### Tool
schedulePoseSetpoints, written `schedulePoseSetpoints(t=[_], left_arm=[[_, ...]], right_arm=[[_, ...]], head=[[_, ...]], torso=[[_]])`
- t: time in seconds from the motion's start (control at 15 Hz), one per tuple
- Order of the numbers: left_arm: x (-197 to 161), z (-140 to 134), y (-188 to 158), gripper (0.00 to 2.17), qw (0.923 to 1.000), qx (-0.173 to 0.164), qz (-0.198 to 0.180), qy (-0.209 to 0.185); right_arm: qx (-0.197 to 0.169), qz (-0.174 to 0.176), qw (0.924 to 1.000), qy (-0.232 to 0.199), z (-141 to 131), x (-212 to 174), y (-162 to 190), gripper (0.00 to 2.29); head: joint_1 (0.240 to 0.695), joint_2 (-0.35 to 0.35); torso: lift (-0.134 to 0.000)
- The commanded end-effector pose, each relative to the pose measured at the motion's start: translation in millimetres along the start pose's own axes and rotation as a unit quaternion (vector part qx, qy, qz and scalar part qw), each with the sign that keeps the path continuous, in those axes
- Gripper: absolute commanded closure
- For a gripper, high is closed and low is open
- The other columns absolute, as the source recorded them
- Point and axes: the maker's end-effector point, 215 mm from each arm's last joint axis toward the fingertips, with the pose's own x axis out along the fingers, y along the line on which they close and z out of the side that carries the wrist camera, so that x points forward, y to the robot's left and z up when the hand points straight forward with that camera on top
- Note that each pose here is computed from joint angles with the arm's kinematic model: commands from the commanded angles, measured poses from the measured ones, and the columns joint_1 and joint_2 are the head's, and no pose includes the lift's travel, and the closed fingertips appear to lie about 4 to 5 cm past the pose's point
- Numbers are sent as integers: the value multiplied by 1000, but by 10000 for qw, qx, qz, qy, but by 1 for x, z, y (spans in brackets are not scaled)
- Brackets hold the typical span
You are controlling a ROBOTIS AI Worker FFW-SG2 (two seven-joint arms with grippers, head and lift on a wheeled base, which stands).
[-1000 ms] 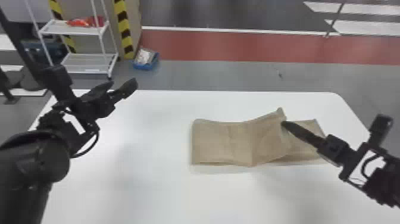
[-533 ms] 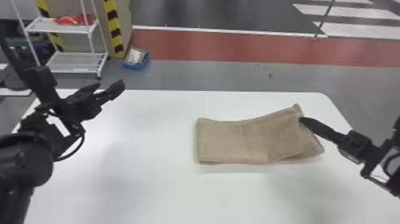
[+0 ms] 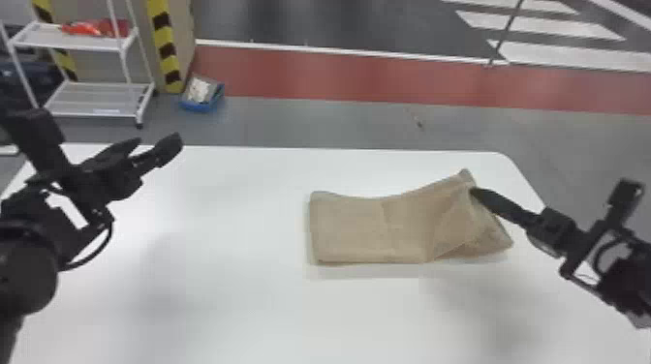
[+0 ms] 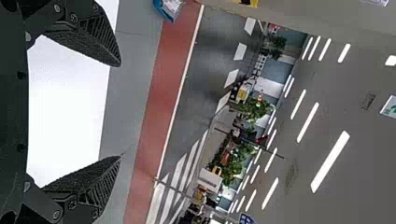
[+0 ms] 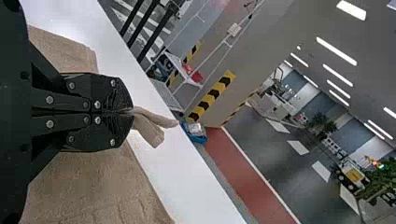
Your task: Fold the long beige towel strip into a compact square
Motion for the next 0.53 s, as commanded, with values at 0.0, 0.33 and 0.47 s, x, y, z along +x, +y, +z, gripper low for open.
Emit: schedulePoseSetpoints(t=[0.0, 0.33, 0.47], left_arm=[[-1, -2, 3, 205, 10000, -3, 44, 12], [-2, -7, 3, 205, 10000, 18, 48, 78], [-1, -8, 1, 205, 10000, 24, 29, 90]], right_arm=[[85, 221, 9996, -139, 14, -3, 12, 1396], [215, -95, 9970, -731, 60, -50, -37, 1396], [124, -360, 9971, -655, 59, -49, -60, 1396]], head=[[690, -148], [678, -173], [679, -214]], torso=[[-124], [-124], [-124]])
